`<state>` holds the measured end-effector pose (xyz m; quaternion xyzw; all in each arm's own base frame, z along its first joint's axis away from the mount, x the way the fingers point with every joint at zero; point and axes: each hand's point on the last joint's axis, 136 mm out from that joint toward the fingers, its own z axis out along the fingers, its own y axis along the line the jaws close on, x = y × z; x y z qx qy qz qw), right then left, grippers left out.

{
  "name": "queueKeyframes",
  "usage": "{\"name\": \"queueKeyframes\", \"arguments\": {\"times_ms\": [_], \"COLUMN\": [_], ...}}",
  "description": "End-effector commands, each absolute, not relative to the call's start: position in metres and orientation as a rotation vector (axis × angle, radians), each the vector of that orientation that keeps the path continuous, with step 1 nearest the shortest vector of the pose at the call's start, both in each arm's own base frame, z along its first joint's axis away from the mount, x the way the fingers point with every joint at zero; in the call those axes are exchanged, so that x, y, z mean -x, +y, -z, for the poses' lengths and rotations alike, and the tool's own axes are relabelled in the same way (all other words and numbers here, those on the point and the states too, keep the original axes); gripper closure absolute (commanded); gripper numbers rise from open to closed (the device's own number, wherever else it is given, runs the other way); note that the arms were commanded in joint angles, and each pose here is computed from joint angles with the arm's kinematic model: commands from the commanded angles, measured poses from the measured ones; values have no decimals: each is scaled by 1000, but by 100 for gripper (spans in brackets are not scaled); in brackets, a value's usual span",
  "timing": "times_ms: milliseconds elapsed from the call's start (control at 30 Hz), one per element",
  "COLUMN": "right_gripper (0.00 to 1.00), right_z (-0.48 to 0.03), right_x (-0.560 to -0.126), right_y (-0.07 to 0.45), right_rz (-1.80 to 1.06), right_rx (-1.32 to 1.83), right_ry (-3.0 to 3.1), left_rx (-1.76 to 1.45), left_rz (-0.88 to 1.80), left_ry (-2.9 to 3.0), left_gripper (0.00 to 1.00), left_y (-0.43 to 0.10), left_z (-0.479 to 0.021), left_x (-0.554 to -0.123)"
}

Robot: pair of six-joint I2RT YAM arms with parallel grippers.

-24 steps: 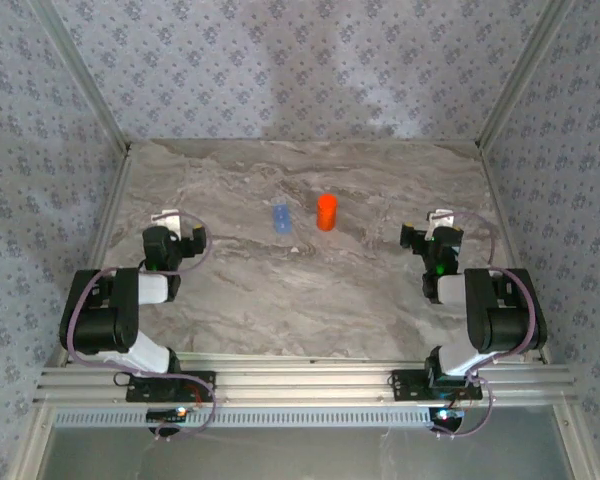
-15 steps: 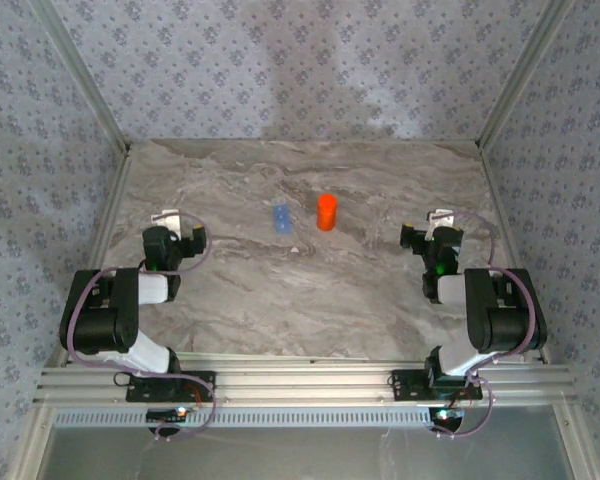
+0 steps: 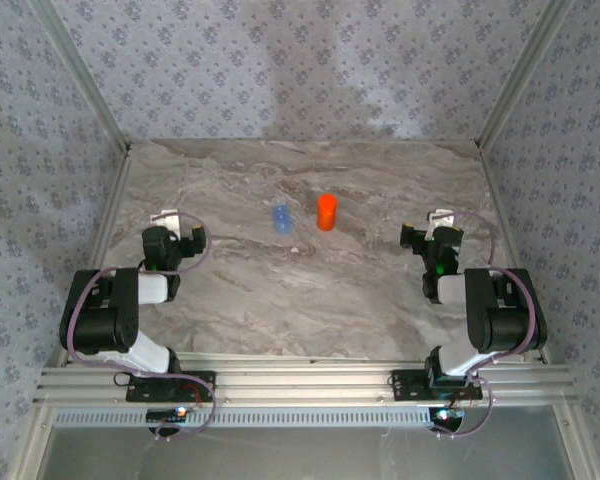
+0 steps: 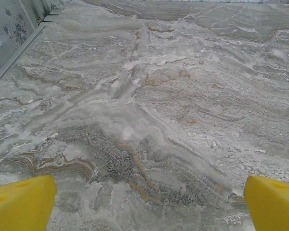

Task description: Sort the pills into containers

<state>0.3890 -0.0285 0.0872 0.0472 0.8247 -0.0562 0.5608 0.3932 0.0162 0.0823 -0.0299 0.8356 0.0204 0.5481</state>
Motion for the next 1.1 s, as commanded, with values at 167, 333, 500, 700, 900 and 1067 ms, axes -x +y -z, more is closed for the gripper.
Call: {"name": "queueKeyframes", "arguments": {"times_ms": [167, 333, 500, 700, 900, 1067], "right_gripper": [0, 0, 0, 0, 0, 2], "right_z": [-88, -105, -119, -131, -160, -198], "right_x": [-387, -380, -374, -350, -375, -378], "right_y": [-32, -39, -55, -85, -43, 23], "right_rz": [134, 157, 192, 36, -389, -495], "right_rx": [-116, -157, -292, -929, -743, -533], "right_ry": [1927, 1892, 1963, 2168, 2172, 2245], "left_rx": [28, 87, 185, 315, 342, 339], "left_rz": [22, -16, -30, -64, -58, -19], "left_ry": [1957, 1926, 1940, 1984, 2017, 2096], "left_gripper": [0, 0, 0, 0, 0, 0], "left_y": [8, 17, 26, 39, 37, 29], "left_z": [-93, -110, -125, -144, -164, -172], "left_x": [-399, -390, -377, -350, -323, -308]}}
